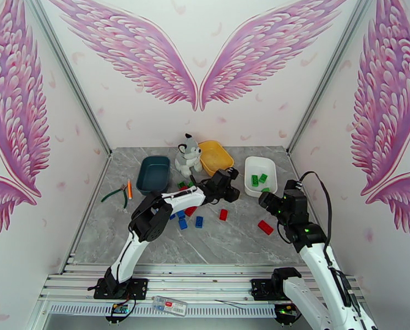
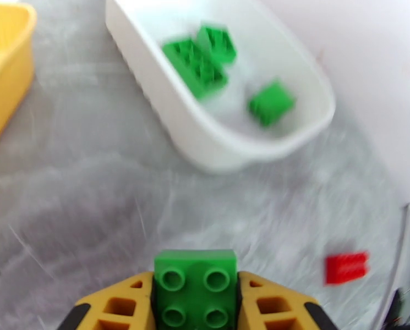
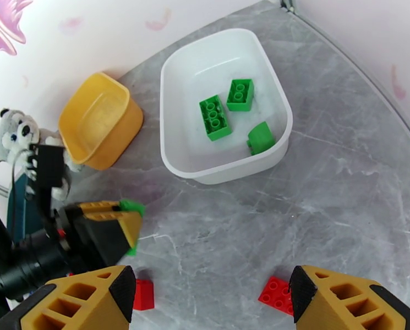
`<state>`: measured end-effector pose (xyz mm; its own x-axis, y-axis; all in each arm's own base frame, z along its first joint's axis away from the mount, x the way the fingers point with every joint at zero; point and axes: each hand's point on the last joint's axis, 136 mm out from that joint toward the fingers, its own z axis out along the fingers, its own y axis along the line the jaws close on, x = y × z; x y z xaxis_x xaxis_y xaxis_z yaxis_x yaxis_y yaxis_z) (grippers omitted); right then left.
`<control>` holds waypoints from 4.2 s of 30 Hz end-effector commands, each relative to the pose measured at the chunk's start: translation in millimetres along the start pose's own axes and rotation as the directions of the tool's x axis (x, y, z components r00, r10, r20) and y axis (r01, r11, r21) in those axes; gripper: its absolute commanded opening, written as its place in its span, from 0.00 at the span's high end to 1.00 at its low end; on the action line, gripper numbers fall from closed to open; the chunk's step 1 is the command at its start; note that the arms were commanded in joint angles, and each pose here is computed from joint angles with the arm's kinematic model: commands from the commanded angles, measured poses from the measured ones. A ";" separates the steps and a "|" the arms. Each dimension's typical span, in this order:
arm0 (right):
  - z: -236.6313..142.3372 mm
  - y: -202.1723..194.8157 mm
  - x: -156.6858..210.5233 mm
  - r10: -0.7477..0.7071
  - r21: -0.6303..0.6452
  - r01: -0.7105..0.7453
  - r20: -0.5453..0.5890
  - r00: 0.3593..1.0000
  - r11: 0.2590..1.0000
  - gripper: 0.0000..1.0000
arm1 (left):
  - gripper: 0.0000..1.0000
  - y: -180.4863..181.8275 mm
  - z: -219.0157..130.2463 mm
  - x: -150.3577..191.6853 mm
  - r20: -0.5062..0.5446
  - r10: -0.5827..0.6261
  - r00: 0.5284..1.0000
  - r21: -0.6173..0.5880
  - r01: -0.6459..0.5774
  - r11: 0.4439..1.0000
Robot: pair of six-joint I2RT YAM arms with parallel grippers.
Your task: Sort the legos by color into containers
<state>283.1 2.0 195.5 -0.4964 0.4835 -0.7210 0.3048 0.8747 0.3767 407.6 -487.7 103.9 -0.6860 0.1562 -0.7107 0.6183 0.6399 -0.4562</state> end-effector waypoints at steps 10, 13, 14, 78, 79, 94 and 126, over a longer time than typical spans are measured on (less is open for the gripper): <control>-8.0 -3.4 -3.2 0.023 0.003 -0.023 0.031 0.999 1.000 0.20 | 0.72 -42.6 9.8 -124.6 0.227 -0.292 0.929 0.370 0.195 0.908; -9.7 -3.2 -3.9 0.024 -0.001 -0.024 0.037 0.999 1.000 0.20 | 0.69 -40.4 23.5 -132.6 0.236 -0.331 0.914 0.400 0.219 0.890; -9.6 -3.1 -3.5 0.023 -0.002 -0.023 0.036 0.999 1.000 0.20 | 0.67 -40.5 27.1 -134.8 0.236 -0.343 0.909 0.413 0.226 0.882; 162.8 294.9 121.1 -0.821 -0.474 0.688 -0.153 0.551 0.550 0.28 | 0.01 136.6 -301.4 134.8 0.505 -0.102 0.857 -0.453 0.363 0.814; 168.8 296.4 121.8 -0.832 -0.467 0.703 -0.154 0.533 0.537 0.28 | 0.01 137.5 -302.1 138.0 0.506 -0.107 0.856 -0.451 0.368 0.813; 233.0 295.7 158.4 -0.866 -0.434 0.751 -0.203 0.457 0.498 0.41 | 0.01 138.5 -304.2 151.7 0.500 -0.129 0.856 -0.436 0.378 0.817; 189.9 300.1 136.8 -0.748 -0.454 0.628 -0.142 0.649 0.631 0.68 | 0.01 113.5 -231.8 93.5 0.440 -0.119 0.890 -0.337 0.286 0.897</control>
<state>455.4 312.5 44.6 -0.7209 -0.4305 -0.5431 -0.5097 0.8604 -0.0055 308.0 -198.3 86.8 -0.5486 -0.2565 -0.7958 0.1473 0.9072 -0.3940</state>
